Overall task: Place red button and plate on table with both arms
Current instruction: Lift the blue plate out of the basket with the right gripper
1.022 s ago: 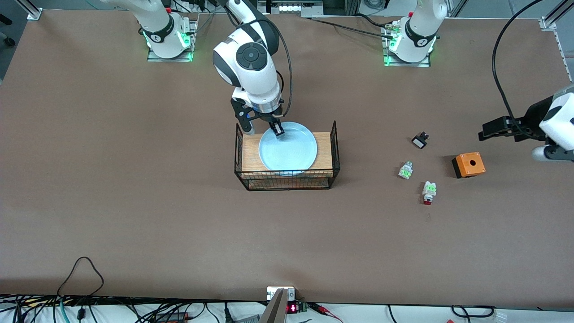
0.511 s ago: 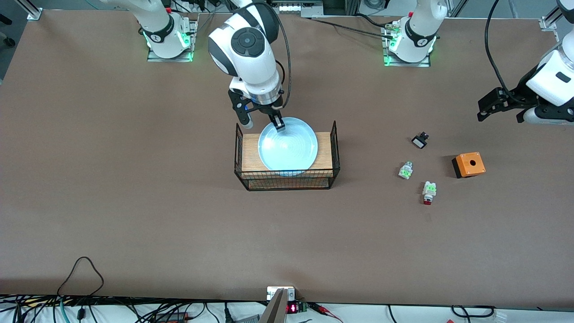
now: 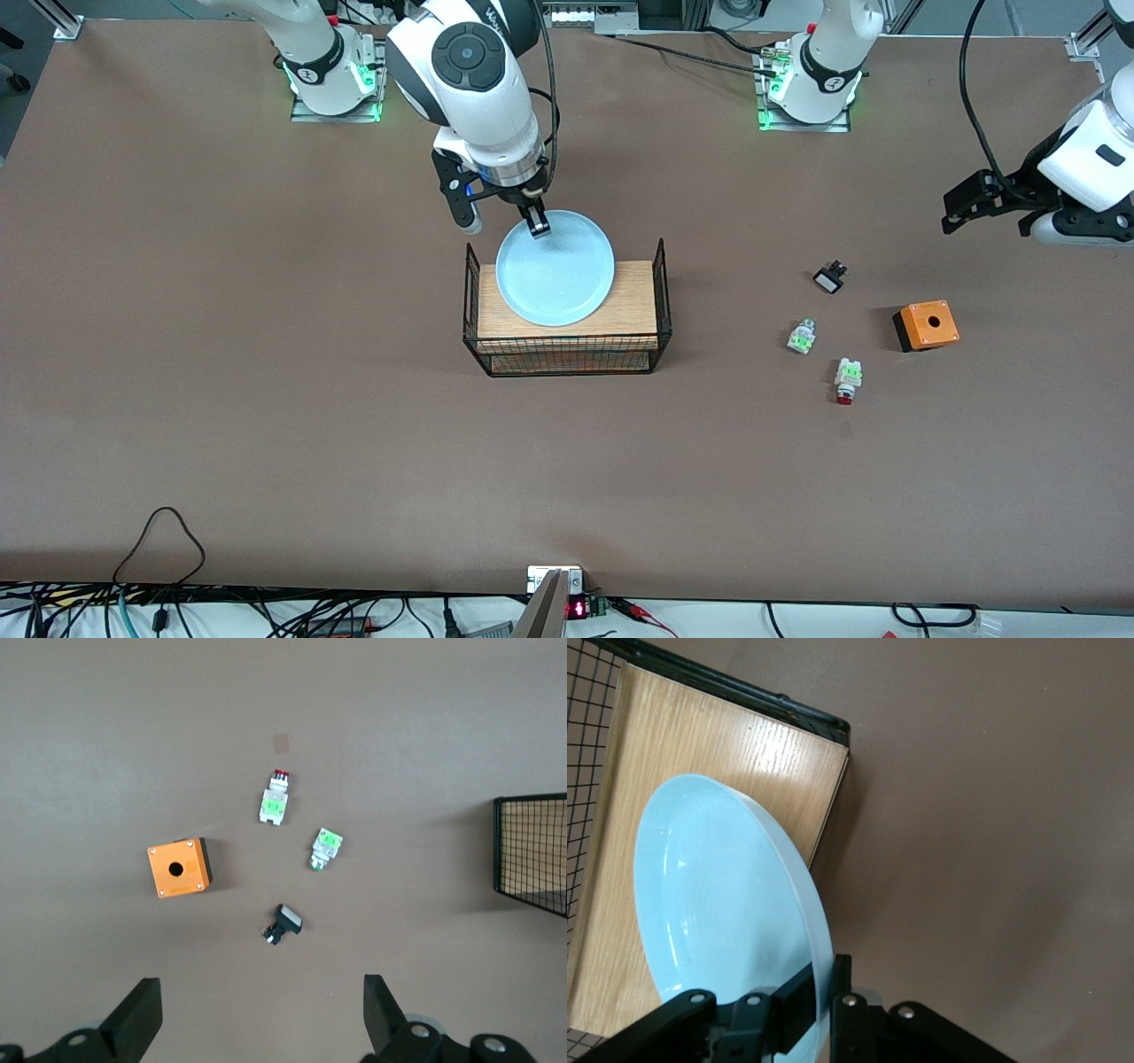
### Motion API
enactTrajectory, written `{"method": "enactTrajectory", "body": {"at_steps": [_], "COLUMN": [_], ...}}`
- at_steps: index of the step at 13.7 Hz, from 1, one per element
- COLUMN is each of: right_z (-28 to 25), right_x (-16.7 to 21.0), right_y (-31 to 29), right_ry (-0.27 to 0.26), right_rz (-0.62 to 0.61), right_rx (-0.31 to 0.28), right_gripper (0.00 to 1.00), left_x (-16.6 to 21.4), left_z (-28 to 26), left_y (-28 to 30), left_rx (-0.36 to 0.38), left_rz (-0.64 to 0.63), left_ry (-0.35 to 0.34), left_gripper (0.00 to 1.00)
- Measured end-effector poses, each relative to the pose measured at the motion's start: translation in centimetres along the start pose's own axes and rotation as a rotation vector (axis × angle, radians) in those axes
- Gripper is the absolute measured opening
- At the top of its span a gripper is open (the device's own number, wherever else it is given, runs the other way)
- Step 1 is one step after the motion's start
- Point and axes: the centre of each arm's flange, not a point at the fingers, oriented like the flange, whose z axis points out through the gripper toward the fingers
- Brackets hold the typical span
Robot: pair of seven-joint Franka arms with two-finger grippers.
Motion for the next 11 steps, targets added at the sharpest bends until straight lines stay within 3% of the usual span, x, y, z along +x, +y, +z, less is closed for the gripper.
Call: {"method": "enactTrajectory", "body": {"at_steps": [5, 11], "right_z": [-2.9, -13.2], "right_x": [-0.5, -0.4], "right_y": [1.0, 2.0], "right_ry": [-0.034, -0.034], "right_rz": [0.032, 0.023], "right_rx": [-0.044, -0.042], "right_gripper": [0.08, 0.08], "left_x": [0.5, 1.7], "left_z": [-0.1, -2.4], "left_y": [0.3, 0.4], "left_rx": [-0.047, -0.063], "left_rz": [-0.006, -0.006], "left_ry": [-0.006, 0.039], "left_gripper": [1.0, 1.0]}}
